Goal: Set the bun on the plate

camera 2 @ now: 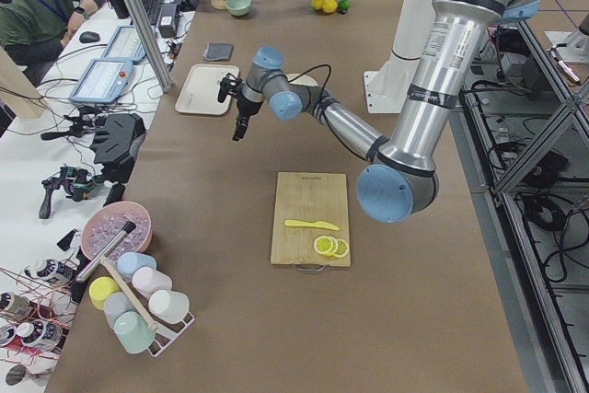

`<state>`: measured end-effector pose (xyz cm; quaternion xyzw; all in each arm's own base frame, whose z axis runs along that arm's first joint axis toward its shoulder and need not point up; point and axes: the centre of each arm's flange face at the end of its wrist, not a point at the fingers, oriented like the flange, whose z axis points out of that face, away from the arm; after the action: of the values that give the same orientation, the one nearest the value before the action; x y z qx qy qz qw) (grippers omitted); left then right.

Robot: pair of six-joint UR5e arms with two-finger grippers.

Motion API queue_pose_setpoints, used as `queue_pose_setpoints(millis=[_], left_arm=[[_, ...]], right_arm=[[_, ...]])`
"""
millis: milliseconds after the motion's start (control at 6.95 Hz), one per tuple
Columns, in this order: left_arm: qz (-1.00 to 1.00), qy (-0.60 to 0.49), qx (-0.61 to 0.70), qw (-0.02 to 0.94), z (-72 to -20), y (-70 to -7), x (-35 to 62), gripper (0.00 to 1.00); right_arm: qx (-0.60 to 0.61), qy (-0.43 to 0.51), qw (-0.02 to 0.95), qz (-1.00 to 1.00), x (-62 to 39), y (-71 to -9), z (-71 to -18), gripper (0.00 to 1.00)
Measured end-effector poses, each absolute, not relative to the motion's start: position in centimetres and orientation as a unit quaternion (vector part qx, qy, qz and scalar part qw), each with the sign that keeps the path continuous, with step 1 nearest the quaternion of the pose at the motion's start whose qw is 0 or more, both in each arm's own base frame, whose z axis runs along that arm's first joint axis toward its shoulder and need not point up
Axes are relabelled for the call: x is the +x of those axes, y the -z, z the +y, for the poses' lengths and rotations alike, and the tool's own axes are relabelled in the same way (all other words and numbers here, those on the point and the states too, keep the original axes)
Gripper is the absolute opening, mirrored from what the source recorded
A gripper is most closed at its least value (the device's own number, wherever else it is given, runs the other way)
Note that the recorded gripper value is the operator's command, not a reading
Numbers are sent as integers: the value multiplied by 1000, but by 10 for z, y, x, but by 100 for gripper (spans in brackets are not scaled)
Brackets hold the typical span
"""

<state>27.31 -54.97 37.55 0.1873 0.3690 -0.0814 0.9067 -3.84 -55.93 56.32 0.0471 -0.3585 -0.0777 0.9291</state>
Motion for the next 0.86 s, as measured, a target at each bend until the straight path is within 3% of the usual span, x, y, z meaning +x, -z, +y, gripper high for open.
queue_pose_setpoints(millis=[431,863], left_arm=[[356,49,136,923,-537,-492,107,98],[351,77,102,928,-483,-587,-16,98]], right_arm=[[41,58,932,-356,31,-608,-529,100],[37,51,928,-366,47,-625,-510,100]])
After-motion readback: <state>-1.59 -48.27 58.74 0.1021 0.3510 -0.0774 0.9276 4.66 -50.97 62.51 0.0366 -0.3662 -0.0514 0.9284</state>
